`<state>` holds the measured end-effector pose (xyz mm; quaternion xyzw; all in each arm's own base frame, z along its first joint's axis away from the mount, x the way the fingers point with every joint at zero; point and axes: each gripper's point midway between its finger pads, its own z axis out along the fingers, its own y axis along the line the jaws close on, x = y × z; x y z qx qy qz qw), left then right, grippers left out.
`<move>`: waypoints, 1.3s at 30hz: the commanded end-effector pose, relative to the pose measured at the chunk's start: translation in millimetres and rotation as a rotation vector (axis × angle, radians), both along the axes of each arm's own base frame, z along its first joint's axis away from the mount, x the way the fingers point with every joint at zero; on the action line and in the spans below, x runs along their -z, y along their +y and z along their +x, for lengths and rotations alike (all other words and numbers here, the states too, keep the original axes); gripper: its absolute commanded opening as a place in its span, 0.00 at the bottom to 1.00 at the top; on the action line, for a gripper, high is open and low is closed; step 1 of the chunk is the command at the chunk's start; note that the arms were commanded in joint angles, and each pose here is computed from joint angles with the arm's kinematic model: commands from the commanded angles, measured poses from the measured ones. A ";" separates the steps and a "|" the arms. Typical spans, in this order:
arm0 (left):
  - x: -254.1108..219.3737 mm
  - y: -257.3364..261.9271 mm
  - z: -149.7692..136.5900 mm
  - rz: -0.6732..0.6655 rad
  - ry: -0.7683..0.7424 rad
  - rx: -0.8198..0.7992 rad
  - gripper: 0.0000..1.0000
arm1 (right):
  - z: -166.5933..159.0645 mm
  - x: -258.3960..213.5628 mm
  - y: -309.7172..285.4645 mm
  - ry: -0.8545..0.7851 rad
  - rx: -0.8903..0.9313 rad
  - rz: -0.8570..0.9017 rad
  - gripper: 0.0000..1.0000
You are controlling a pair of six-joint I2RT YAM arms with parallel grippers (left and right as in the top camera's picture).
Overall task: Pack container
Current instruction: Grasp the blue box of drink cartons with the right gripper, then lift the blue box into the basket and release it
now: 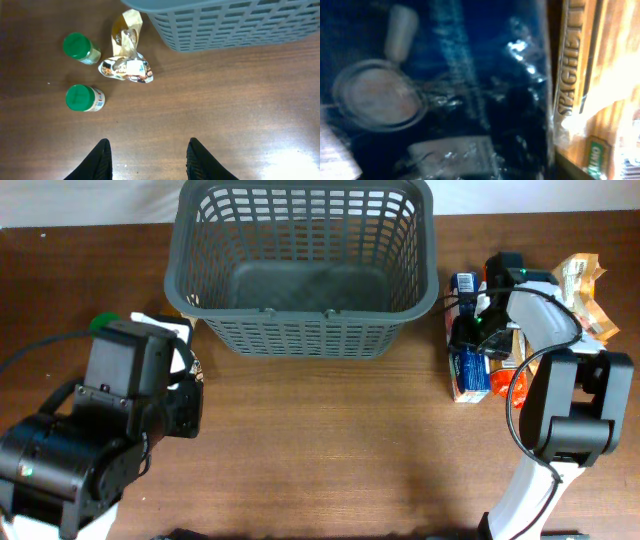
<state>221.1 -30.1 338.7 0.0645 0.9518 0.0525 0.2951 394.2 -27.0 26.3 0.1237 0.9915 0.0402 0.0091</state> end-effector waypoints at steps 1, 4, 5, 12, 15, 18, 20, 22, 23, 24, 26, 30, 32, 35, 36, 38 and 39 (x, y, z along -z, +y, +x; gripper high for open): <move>5.4 -2.5 2.2 -0.009 0.031 -0.001 0.30 | -4.8 6.0 4.9 0.000 -0.010 0.011 0.50; 6.7 -4.4 3.3 -0.015 0.037 0.003 0.30 | -5.6 7.4 4.8 0.001 -0.010 0.010 0.04; 6.8 -5.0 3.2 -0.018 0.038 0.005 0.31 | -6.1 5.9 4.1 0.004 -0.008 0.010 0.04; 6.6 -4.8 3.3 -0.017 0.037 0.005 0.69 | 10.1 -77.8 -6.6 -0.071 0.034 -0.002 0.04; 5.3 -1.0 5.0 0.001 0.026 -0.008 0.79 | 22.5 -155.4 -7.1 -0.209 0.032 -0.014 0.04; -4.4 18.3 14.6 0.095 -0.040 -0.078 0.94 | 24.5 -243.5 3.6 -0.396 0.008 -0.014 0.04; -13.3 28.3 22.2 0.142 -0.093 -0.122 1.00 | 22.0 -284.5 11.8 -0.499 -0.012 -0.020 0.04; -22.2 34.7 29.6 0.169 -0.145 -0.156 0.99 | 18.5 -325.4 26.0 -0.615 -0.046 -0.019 0.04; -26.2 37.3 32.7 0.180 -0.168 -0.171 0.99 | 16.2 -343.5 35.8 -0.670 -0.070 -0.015 0.04; -29.7 41.0 34.8 0.192 -0.186 -0.189 1.00 | 14.6 -356.7 45.8 -0.713 -0.102 -0.011 0.04; -38.7 55.1 38.8 0.229 -0.229 -0.254 0.99 | 10.6 -378.0 74.1 -0.792 -0.245 -0.004 0.04; -47.3 85.7 41.5 0.193 -0.285 -0.434 0.99 | -2.0 -394.9 148.9 -0.887 -0.612 0.030 0.04; -47.5 102.0 38.0 0.176 -0.293 -0.525 0.99 | -7.1 -395.1 179.7 -0.917 -0.781 0.015 0.04; -47.4 124.7 30.5 0.167 -0.296 -0.638 0.99 | -8.7 -396.0 226.4 -0.996 -1.071 -0.042 0.04; -46.9 131.0 28.1 0.159 -0.297 -0.671 0.99 | -5.9 -395.2 238.8 -1.024 -1.155 -0.071 0.04; -44.3 137.8 25.7 0.135 -0.288 -0.699 0.99 | 6.6 -393.8 262.4 -1.088 -1.300 -0.144 0.04; -43.0 139.5 25.0 0.124 -0.283 -0.705 0.99 | 14.5 -393.8 271.2 -1.118 -1.332 -0.164 0.04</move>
